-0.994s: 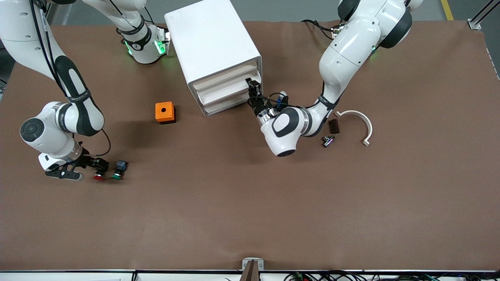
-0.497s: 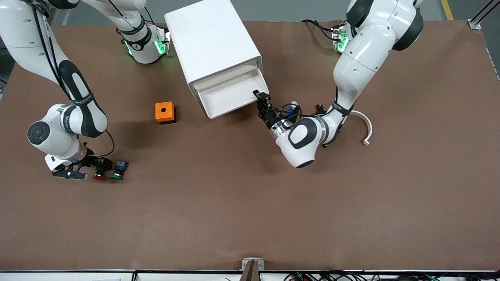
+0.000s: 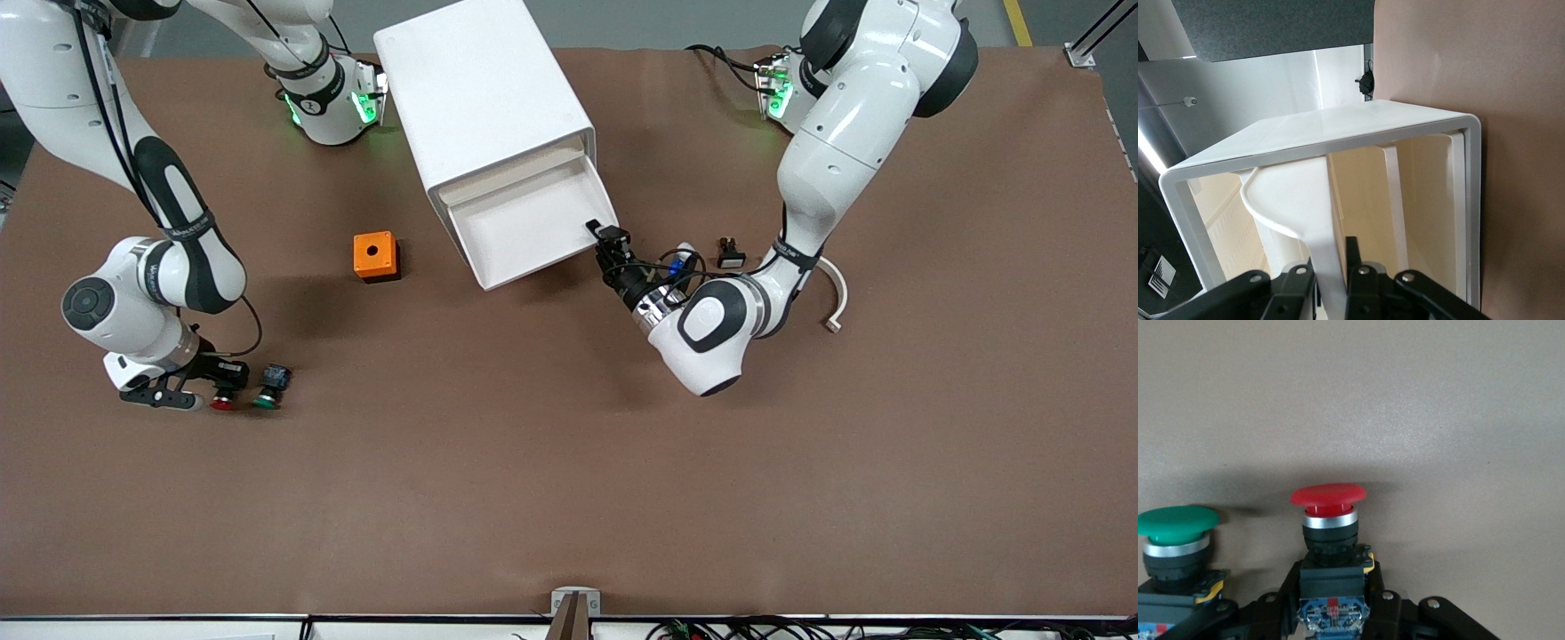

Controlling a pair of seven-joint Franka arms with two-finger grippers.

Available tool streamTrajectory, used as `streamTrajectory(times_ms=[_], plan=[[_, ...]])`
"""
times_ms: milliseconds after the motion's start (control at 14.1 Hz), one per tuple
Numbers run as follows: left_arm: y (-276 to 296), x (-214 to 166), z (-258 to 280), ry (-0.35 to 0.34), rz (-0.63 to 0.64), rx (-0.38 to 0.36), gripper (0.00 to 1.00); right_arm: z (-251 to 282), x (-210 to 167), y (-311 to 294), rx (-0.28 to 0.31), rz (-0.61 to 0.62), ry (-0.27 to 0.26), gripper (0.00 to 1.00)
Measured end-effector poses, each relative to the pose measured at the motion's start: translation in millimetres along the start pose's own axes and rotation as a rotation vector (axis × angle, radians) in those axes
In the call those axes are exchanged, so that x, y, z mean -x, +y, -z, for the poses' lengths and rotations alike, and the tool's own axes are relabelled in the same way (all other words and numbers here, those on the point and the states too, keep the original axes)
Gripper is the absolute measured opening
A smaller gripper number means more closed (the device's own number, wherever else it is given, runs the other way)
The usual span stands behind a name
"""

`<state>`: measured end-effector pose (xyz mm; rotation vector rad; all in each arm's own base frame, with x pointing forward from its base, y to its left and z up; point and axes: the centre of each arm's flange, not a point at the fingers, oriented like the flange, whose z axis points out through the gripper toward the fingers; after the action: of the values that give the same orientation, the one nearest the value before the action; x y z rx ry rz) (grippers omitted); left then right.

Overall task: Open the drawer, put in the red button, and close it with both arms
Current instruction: 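Lift the red button with the right gripper while the left gripper releases the drawer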

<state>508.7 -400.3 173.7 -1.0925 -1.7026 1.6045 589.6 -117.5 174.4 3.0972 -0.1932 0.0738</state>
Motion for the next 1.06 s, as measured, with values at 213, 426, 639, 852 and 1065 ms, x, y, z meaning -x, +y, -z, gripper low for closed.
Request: streamTrajectory(times_ms=[213, 426, 639, 852, 1065], plan=[[0, 0, 1, -0.001, -0.012, 0.001, 0.50, 6, -2, -13, -0.012, -0.025, -0.047, 0.41], [1, -3, 12, -0.019, -0.103, 0.009, 0.81, 49, -6, -58, -0.023, -0.092, -0.107, 0.41], [-2, -9, 38, -0.052, -0.246, 0.031, 1.00, 127, 7, -149, -0.023, -0.215, -0.147, 0.41], [-13, -19, 79, -0.061, -0.407, 0.094, 1.00, 199, 49, -269, -0.026, -0.354, -0.133, 0.41], [-29, -32, 107, 0.027, -0.588, 0.182, 1.00, 234, 105, -379, -0.029, -0.484, -0.114, 0.41]])
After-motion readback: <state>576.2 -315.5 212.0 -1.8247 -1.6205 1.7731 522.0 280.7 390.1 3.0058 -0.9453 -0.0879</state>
